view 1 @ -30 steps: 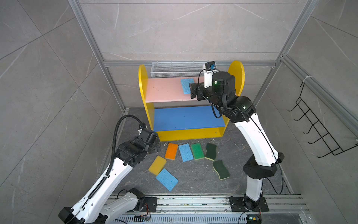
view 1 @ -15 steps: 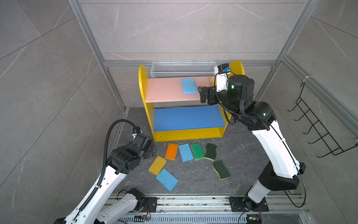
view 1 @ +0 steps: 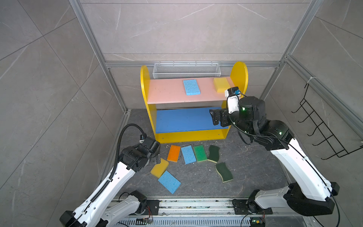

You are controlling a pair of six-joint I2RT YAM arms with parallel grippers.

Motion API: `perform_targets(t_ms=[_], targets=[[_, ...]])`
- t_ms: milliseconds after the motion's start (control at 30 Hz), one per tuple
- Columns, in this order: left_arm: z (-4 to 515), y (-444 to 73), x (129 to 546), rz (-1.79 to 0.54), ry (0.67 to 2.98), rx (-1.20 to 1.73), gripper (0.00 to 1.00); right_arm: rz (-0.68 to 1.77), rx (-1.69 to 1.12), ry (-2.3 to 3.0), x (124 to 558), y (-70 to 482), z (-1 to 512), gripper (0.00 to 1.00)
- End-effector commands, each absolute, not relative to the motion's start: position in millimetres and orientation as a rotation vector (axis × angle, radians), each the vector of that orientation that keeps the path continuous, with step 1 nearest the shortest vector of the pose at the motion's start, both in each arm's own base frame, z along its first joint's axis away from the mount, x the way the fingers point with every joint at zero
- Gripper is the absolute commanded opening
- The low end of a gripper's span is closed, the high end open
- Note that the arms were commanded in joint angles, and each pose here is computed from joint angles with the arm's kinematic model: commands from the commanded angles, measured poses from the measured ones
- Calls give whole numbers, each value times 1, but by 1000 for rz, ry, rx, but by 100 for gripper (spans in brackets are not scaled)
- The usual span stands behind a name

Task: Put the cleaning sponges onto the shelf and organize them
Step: 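Open the right gripper and raise it off the blue sponge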

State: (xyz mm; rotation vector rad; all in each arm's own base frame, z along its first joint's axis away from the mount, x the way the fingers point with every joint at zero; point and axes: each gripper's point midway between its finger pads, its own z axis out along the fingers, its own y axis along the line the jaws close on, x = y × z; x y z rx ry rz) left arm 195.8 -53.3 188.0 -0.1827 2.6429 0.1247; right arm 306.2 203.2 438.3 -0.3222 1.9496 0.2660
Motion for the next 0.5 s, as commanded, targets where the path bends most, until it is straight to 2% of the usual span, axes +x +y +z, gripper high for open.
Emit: perform_targets(t_ms=[0, 267, 467], targets=[[179, -65, 193, -17, 2644, -256, 99, 294, -290, 2026, 294, 196, 410, 99], [147, -82, 192, -155, 2651, -235, 99, 264, -283, 2186, 280, 187, 343, 99], [122, -86, 191, -42, 2795, -135, 98, 237, -278, 2262, 272, 181, 308, 99]])
